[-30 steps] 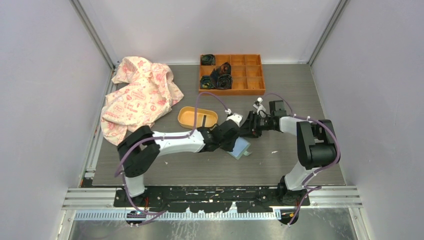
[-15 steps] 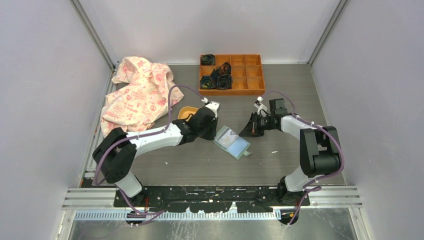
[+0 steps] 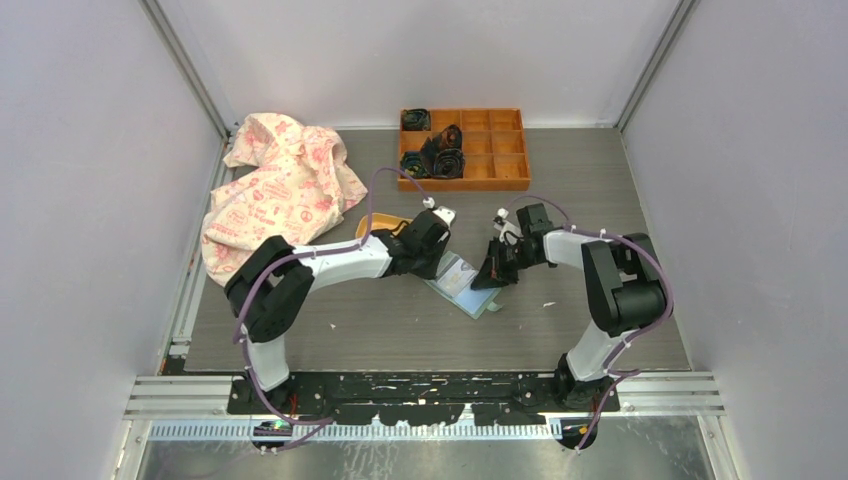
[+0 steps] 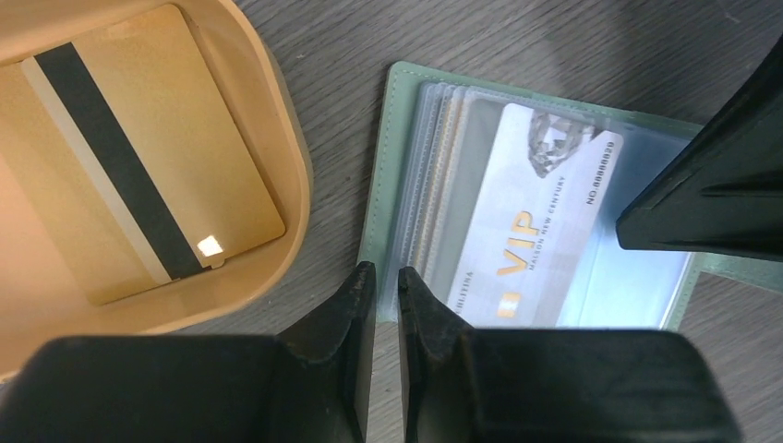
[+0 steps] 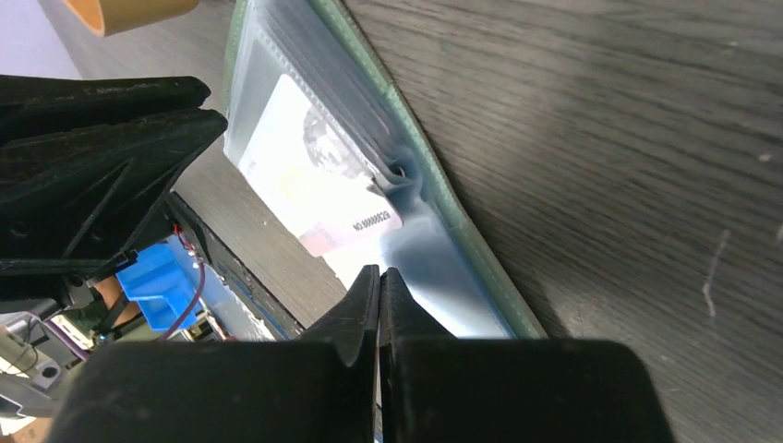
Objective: Put the credit cards into the card holder
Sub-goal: Insert the credit card into the card holder.
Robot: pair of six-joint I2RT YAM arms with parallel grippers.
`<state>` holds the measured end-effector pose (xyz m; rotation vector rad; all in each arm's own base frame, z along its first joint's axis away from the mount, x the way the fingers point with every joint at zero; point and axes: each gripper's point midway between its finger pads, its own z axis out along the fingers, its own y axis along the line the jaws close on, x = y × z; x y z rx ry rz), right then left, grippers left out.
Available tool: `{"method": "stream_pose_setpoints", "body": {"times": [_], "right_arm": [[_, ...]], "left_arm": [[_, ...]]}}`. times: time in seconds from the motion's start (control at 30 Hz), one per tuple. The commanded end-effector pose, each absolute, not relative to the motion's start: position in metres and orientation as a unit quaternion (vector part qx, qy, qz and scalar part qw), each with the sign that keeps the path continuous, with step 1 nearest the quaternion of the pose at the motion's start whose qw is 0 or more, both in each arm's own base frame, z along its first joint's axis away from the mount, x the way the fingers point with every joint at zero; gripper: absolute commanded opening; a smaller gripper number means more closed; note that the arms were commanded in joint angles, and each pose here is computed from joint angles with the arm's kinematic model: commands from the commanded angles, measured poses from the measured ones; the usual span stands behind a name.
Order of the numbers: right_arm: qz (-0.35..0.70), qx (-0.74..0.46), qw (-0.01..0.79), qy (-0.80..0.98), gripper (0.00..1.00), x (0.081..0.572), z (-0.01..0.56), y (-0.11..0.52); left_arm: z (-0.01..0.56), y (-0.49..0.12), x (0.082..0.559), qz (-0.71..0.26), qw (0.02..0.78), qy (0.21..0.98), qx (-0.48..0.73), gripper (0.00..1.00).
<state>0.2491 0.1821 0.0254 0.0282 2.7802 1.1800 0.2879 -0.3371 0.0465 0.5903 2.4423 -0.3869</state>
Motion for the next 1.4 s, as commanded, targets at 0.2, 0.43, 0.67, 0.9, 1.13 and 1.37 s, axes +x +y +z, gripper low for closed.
{"method": "stream_pose_setpoints", "body": {"times": [0.2, 0.43, 0.67, 0.9, 1.13, 1.37], "right_arm": [[0.379, -0.003, 0.061, 0.923, 0.01, 0.27, 0.029, 0.201], [0.398, -0.022, 0.079, 0.914, 0.01, 0.281, 0.046, 0.21], [0.408, -0.059, 0.098, 0.906, 0.01, 0.282, 0.066, 0.21], [0.382, -0.152, 0.185, 0.893, 0.02, 0.278, 0.114, 0.186], [0.33, -0.267, 0.363, 0.829, 0.04, 0.282, 0.183, 0.173], [0.358, -0.371, 0.387, 0.764, 0.73, 0.275, 0.205, 0.186]], "left_arm": [[0.037, -0.339, 0.284, -0.149, 0.273, 0.92, 0.24, 0.14], [0.032, -0.34, 0.276, -0.166, 0.262, 0.92, 0.239, 0.13], [0.045, -0.338, 0.271, -0.183, 0.273, 0.917, 0.225, 0.13], [0.092, -0.324, 0.261, -0.227, 0.331, 0.896, 0.19, 0.16], [0.132, -0.301, 0.242, -0.286, 0.398, 0.855, 0.166, 0.25], [0.146, -0.274, 0.237, -0.34, 0.456, 0.818, 0.085, 0.79]]}}
